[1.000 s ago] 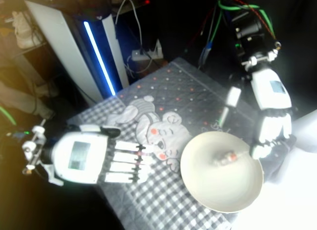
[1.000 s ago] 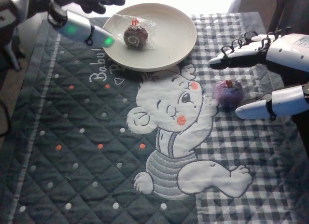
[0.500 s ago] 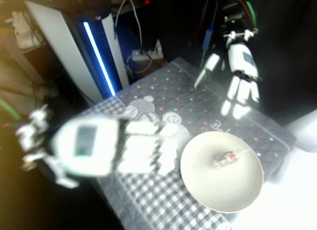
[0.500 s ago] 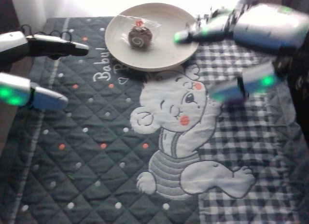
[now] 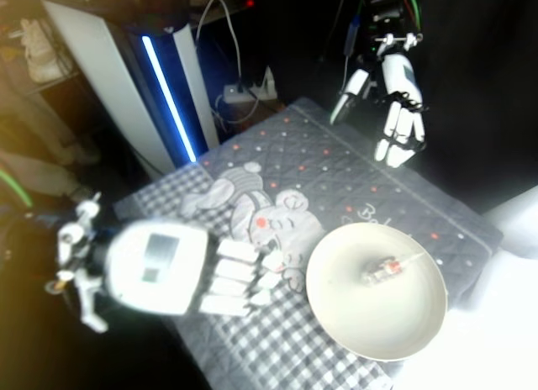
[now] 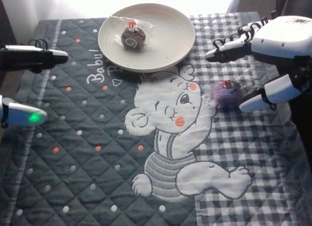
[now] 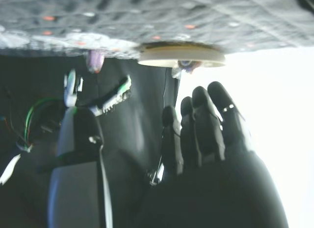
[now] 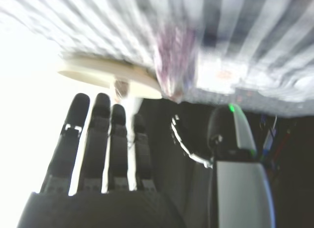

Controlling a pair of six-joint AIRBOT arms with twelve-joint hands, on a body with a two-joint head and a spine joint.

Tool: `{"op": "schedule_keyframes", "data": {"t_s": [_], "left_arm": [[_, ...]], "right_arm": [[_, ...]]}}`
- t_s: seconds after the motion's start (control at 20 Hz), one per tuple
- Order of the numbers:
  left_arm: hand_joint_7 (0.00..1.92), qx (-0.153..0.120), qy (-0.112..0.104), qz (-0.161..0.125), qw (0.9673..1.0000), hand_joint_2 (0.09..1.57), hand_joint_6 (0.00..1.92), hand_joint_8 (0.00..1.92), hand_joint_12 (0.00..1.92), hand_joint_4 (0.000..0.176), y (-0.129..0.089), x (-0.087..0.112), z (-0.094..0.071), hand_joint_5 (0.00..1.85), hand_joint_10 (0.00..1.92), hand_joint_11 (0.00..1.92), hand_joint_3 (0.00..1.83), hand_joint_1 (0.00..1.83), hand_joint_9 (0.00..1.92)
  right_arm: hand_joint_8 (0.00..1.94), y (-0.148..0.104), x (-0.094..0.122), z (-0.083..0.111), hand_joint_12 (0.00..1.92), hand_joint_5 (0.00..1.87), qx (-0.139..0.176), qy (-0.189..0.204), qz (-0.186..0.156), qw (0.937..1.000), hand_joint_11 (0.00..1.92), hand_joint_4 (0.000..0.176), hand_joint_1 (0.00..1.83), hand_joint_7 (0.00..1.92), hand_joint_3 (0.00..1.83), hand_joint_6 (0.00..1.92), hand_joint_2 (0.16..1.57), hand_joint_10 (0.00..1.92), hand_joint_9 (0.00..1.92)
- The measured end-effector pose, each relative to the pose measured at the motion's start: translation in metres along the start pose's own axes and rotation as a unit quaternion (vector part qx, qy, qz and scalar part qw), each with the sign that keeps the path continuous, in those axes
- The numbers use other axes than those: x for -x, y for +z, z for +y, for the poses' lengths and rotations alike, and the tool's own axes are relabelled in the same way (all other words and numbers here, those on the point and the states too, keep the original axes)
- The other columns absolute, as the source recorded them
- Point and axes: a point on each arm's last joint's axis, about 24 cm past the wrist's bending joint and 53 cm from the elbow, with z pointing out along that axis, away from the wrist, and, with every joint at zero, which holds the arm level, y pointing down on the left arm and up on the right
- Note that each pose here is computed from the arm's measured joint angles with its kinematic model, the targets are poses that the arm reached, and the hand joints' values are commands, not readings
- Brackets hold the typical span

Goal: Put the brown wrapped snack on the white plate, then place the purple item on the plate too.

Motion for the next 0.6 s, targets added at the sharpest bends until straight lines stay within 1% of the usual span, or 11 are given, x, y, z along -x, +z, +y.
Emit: {"op": "schedule_keyframes", "data": {"t_s": [0.05, 0.1, 0.15, 0.2, 0.25, 0.3, 0.35, 0.4, 0.45, 0.55, 0.6], "left_arm": [[0.32, 0.004, -0.002, -0.003, 1.0, 0.94, 0.0, 0.0, 1.09, 0.035, -0.001, 0.001, 0.003, 0.43, 0.0, 0.0, 0.0, 0.92, 0.37], [0.32, 0.007, -0.004, -0.007, 0.9999, 0.94, 0.0, 0.0, 1.1, 0.035, -0.001, 0.003, 0.004, 0.42, 0.0, 0.0, 0.0, 0.92, 0.37], [0.32, 0.005, -0.006, -0.011, 0.9999, 0.94, 0.0, 0.0, 1.08, 0.034, -0.001, 0.005, 0.003, 0.42, 0.0, 0.0, 0.0, 0.93, 0.37], [0.31, 0.005, -0.004, -0.012, 0.9999, 0.95, 0.0, 0.0, 1.07, 0.028, -0.002, 0.007, 0.003, 0.43, 0.0, 0.0, 0.0, 0.92, 0.36], [0.32, 0.005, -0.005, -0.012, 0.9999, 0.95, 0.0, 0.0, 1.08, 0.027, -0.002, 0.007, 0.003, 0.43, 0.0, 0.0, 0.0, 0.92, 0.36], [0.32, 0.004, -0.004, -0.012, 0.9999, 0.95, 0.0, 0.0, 1.08, 0.034, -0.002, 0.007, 0.002, 0.43, 0.0, 0.0, 0.0, 0.92, 0.36], [0.33, 0.004, -0.005, -0.012, 0.9999, 0.95, 0.0, 0.0, 1.1, 0.029, -0.002, 0.007, 0.002, 0.43, 0.0, 0.0, 0.0, 0.92, 0.37], [0.33, 0.004, -0.005, -0.012, 0.9999, 0.94, 0.0, 0.0, 1.1, 0.023, -0.002, 0.007, 0.002, 0.44, 0.0, 0.0, 0.0, 0.94, 0.37], [0.32, 0.004, -0.005, -0.013, 0.9999, 0.94, 0.0, 0.0, 1.07, 0.023, -0.002, 0.007, 0.002, 0.44, 0.0, 0.0, 0.0, 0.95, 0.36], [0.32, 0.002, -0.005, -0.013, 0.9999, 0.95, 0.0, 0.0, 1.07, 0.011, -0.002, 0.007, 0.001, 0.45, 0.0, 0.0, 0.0, 0.94, 0.36], [0.33, 0.001, -0.004, -0.013, 0.9999, 0.95, 0.0, 0.0, 1.09, 0.023, -0.002, 0.007, 0.001, 0.45, 0.01, 0.0, 0.0, 0.91, 0.37]], "right_arm": [[0.01, 0.001, 0.0, 0.0, 1.3, 0.39, -0.001, 0.001, 0.0, 1.0, 0.17, 0.038, 0.83, 0.51, 0.0, 0.0, 0.95, 0.35, 0.47], [0.01, 0.002, -0.002, 0.001, 1.35, 0.43, 0.001, 0.004, 0.0, 1.0, 0.2, 0.04, 0.82, 0.54, 0.0, 0.0, 0.96, 0.3, 0.54], [0.05, 0.006, -0.005, 0.004, 1.52, 0.52, 0.005, 0.007, 0.002, 1.0, 0.23, 0.044, 0.88, 0.64, 0.0, 0.0, 0.97, 0.67, 0.53], [0.08, 0.01, -0.01, 0.008, 1.52, 0.59, 0.01, 0.008, 0.006, 0.9999, 0.32, 0.035, 0.94, 0.7, 0.0, 0.01, 0.97, 0.79, 0.56], [0.52, 0.012, -0.014, 0.01, 1.66, 0.71, 0.014, 0.008, 0.009, 0.9998, 0.37, 0.002, 1.0, 0.65, 0.0, 0.02, 0.99, 1.17, 0.54], [0.83, 0.014, -0.016, 0.011, 1.72, 0.79, 0.016, 0.007, 0.012, 0.9998, 0.46, 0.0, 1.05, 0.63, 0.0, 0.01, 1.02, 1.34, 0.57], [1.2, 0.014, -0.017, 0.012, 1.64, 0.87, 0.016, 0.008, 0.012, 0.9998, 0.67, 0.0, 1.21, 0.88, 0.01, 0.69, 1.12, 1.3, 0.72], [1.3, 0.014, -0.016, 0.011, 1.63, 0.86, 0.015, 0.007, 0.011, 0.9998, 0.68, 0.0, 1.23, 0.91, 0.0, 0.88, 1.16, 1.28, 0.75], [1.29, 0.013, -0.015, 0.01, 1.61, 0.88, 0.014, 0.007, 0.011, 0.9998, 0.71, 0.0, 1.24, 0.93, 0.0, 0.9, 1.15, 1.27, 0.8], [1.31, 0.013, -0.014, 0.008, 1.59, 0.85, 0.012, 0.006, 0.011, 0.9999, 0.54, 0.0, 1.23, 0.91, 0.0, 0.99, 1.17, 1.21, 0.73], [1.29, 0.012, -0.014, 0.008, 1.58, 0.85, 0.011, 0.006, 0.011, 0.9999, 0.54, 0.0, 1.23, 0.92, 0.0, 0.99, 1.17, 1.18, 0.74]]}}
